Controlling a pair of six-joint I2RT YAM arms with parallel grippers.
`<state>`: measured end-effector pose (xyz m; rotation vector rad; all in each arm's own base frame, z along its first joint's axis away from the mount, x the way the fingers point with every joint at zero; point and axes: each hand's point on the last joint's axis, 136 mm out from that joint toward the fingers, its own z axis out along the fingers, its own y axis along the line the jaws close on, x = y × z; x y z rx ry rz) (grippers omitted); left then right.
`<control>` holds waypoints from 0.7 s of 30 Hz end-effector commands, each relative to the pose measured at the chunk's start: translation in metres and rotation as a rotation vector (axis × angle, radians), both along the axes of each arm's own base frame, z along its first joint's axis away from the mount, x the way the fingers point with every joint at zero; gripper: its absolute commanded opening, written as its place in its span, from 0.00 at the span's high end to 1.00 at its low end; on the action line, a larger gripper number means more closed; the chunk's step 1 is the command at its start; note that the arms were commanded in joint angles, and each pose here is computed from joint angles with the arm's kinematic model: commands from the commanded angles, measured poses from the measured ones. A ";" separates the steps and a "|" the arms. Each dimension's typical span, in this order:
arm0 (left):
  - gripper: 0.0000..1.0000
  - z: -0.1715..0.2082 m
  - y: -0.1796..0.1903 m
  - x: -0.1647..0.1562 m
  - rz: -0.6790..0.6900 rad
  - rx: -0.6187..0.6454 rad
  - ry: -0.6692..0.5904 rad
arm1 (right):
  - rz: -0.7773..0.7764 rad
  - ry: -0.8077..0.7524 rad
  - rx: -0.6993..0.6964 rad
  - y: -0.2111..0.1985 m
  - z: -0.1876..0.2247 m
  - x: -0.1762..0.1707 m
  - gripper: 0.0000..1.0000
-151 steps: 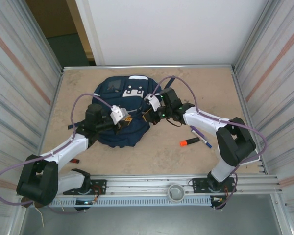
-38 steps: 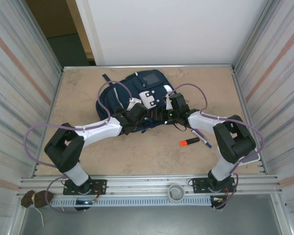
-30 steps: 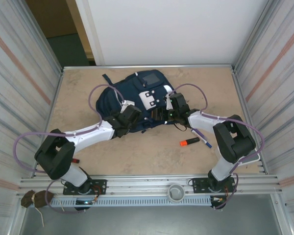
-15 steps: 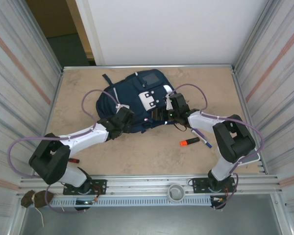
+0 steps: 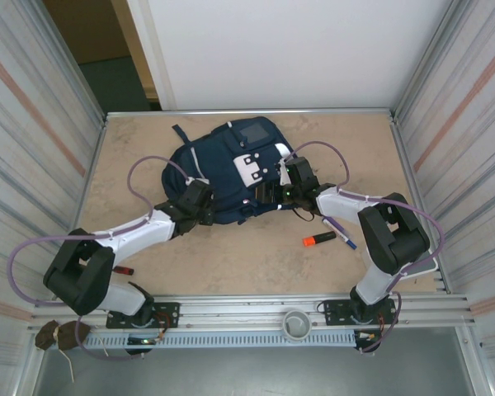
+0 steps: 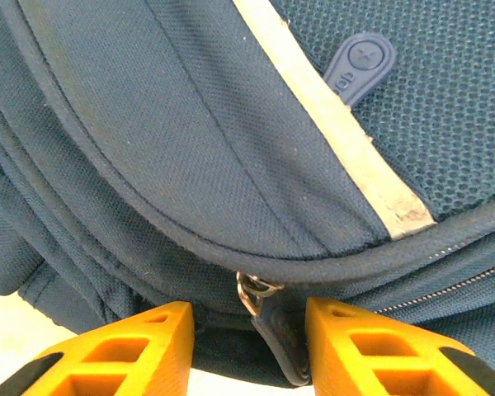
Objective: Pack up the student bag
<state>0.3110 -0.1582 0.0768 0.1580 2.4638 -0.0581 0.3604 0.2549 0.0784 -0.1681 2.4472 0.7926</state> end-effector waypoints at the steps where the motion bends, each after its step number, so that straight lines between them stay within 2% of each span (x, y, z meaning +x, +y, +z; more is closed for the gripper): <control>1: 0.65 0.013 -0.009 0.006 -0.034 -0.059 -0.040 | -0.019 0.065 -0.042 -0.009 -0.016 -0.003 0.32; 12: 0.89 0.009 -0.001 0.003 -0.061 -0.087 -0.005 | -0.052 0.069 -0.061 -0.023 -0.012 0.001 0.32; 17: 1.00 0.009 -0.006 -0.001 -0.114 -0.140 0.002 | -0.032 0.046 -0.015 -0.021 0.015 -0.010 0.31; 21: 1.00 0.018 -0.008 -0.002 -0.142 -0.158 -0.031 | 0.011 0.044 0.012 -0.008 0.027 -0.032 0.30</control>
